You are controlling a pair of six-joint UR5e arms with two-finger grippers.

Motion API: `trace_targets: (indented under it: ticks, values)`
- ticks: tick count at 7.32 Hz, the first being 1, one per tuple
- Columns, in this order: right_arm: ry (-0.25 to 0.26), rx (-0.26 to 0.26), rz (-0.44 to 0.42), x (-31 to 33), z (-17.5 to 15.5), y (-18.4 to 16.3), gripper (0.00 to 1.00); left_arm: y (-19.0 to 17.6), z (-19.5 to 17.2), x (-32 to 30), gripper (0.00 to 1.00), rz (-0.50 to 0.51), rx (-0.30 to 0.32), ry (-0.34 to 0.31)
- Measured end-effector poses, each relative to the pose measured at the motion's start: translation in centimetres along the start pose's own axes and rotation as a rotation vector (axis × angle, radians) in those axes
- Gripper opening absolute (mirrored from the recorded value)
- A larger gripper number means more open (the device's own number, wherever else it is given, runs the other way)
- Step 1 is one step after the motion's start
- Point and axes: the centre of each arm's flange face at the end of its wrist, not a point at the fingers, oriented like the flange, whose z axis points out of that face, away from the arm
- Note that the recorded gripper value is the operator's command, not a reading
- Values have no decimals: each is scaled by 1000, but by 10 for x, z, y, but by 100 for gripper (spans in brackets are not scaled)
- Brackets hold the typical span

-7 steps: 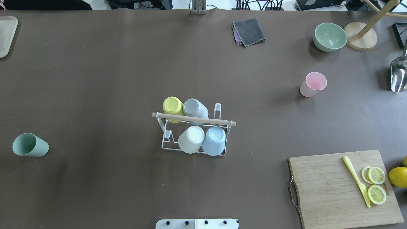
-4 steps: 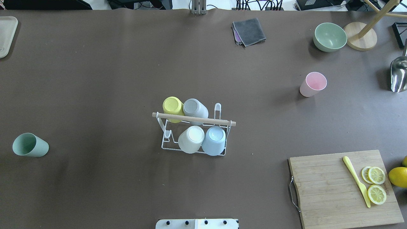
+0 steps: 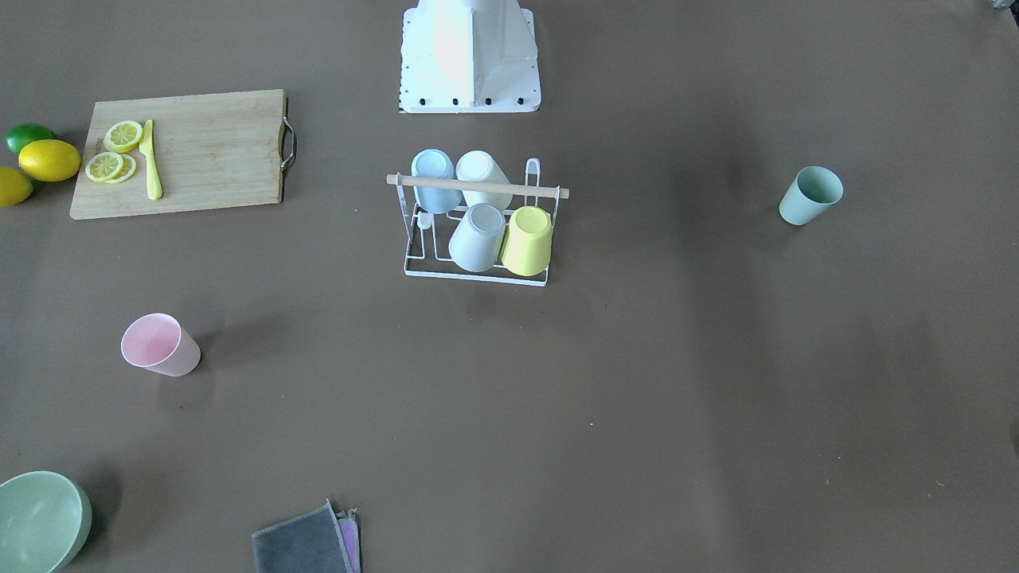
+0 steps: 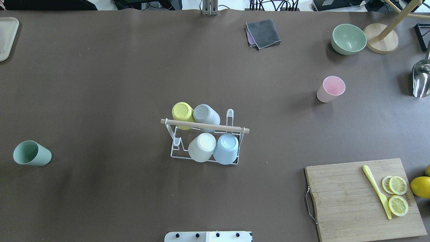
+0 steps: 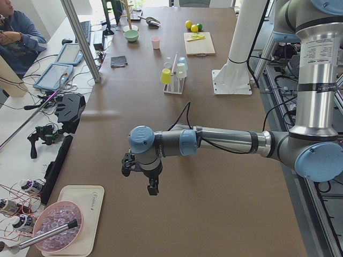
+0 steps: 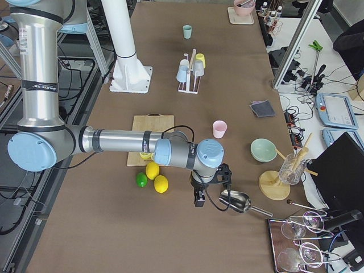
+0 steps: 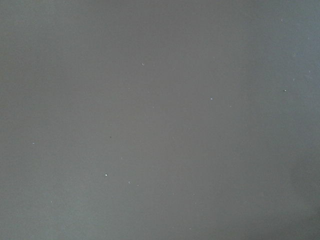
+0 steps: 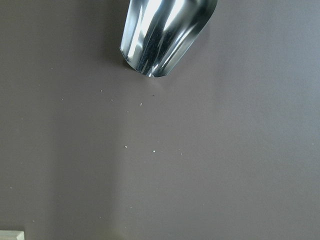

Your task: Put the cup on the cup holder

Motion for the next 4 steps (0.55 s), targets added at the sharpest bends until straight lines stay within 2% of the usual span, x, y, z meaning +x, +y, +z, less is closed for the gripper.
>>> trace_targets:
  ticks: [4]
  values:
    - [-2,8,1,-3,-4,-3,100,2,2,-2,99,-5,-5,0]
